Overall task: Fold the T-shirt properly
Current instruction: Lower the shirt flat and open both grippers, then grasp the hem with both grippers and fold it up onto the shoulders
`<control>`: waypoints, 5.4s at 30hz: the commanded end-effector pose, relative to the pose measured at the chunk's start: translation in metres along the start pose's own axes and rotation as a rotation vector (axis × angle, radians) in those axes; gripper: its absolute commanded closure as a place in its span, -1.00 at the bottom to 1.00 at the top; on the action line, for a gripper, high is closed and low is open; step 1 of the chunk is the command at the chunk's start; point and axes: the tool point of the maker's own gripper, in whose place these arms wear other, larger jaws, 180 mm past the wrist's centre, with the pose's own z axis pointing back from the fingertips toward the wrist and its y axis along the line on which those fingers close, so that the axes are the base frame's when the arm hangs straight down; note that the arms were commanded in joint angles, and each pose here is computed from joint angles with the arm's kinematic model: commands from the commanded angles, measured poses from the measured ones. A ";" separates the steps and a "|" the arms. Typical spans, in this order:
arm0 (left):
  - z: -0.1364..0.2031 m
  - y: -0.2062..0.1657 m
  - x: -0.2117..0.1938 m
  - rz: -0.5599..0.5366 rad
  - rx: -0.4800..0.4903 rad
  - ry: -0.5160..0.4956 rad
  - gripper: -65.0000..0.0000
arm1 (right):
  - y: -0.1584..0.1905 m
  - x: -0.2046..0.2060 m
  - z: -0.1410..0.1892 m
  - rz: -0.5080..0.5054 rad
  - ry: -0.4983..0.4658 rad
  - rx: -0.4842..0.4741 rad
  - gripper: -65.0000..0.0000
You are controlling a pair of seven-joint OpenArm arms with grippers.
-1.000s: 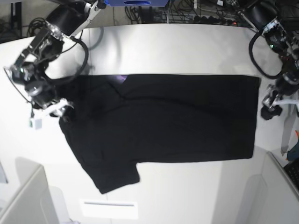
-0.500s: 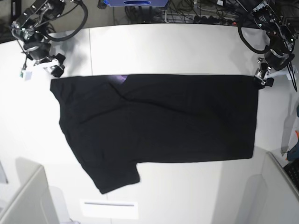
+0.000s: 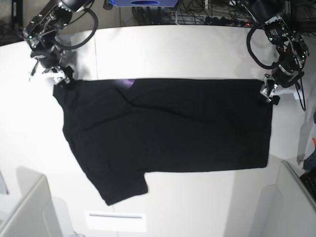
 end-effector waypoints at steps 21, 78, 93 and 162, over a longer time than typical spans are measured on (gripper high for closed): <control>0.011 0.047 0.002 -0.020 0.113 0.076 1.00 | -0.026 -0.004 0.001 -0.050 0.038 -0.067 1.00; 0.133 0.019 0.086 -0.395 0.163 -0.220 0.91 | 0.146 0.106 -0.033 0.447 -0.031 0.153 0.10; 0.135 0.026 0.083 -0.400 0.182 -0.202 1.00 | 0.171 0.100 -0.178 0.639 0.158 -0.029 -0.16; -0.099 -0.053 0.102 -0.605 0.251 0.046 1.00 | 0.203 0.073 -0.169 0.803 0.028 0.070 1.00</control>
